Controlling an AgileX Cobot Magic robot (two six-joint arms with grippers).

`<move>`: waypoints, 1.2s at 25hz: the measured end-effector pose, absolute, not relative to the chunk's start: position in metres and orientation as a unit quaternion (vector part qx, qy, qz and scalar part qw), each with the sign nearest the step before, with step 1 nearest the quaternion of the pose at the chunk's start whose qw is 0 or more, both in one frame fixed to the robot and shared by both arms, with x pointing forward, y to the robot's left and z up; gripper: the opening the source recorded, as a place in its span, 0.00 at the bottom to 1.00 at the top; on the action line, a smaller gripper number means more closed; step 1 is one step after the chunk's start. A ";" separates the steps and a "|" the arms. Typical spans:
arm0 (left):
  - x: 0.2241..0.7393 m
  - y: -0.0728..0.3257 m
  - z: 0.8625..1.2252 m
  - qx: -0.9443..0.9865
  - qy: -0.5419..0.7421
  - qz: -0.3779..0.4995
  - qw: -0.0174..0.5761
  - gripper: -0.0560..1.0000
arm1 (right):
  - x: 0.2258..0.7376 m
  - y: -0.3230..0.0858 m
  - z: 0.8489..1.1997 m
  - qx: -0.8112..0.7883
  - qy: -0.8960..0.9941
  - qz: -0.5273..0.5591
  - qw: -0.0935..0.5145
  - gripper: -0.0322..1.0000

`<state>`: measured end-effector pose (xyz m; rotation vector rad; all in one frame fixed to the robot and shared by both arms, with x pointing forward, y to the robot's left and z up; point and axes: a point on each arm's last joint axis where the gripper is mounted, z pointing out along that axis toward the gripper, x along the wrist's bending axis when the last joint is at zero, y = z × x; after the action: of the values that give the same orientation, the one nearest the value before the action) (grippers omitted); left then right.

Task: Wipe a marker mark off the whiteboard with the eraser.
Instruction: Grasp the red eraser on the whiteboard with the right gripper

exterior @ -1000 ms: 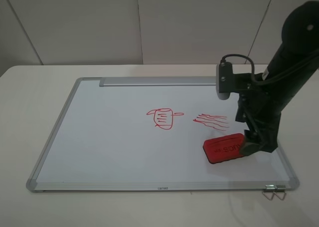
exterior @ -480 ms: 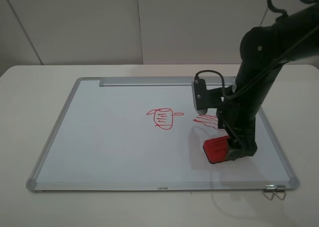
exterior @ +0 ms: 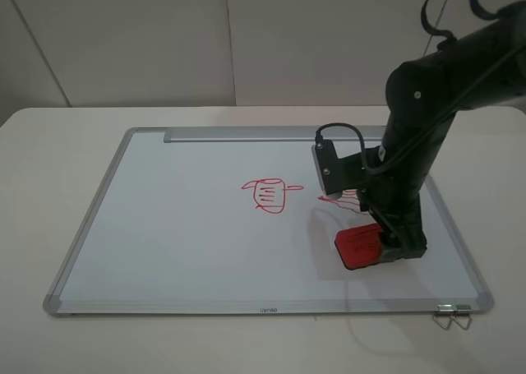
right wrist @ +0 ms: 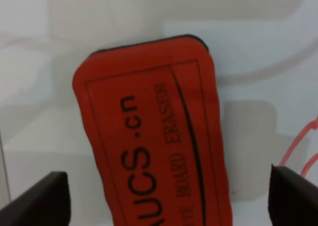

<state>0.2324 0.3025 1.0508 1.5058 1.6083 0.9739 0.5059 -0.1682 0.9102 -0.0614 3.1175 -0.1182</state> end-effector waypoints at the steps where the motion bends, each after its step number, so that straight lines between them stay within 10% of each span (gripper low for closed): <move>1: 0.232 0.302 1.051 0.584 0.623 0.377 0.358 0.79 | 0.505 -0.168 0.908 -0.021 0.999 -0.035 0.014 0.72; 24: 0.232 0.302 1.051 0.584 0.623 0.377 0.358 0.79 | 0.498 -0.168 0.894 -0.032 0.999 -0.037 0.010 0.72; 30: 0.232 0.302 1.051 0.584 0.623 0.377 0.358 0.79 | 0.498 -0.169 0.894 -0.041 0.998 -0.044 0.014 0.50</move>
<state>0.2324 0.3025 1.0508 1.5058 1.6083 0.9739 0.4984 -0.1689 0.8938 -0.1262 3.1087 -0.1361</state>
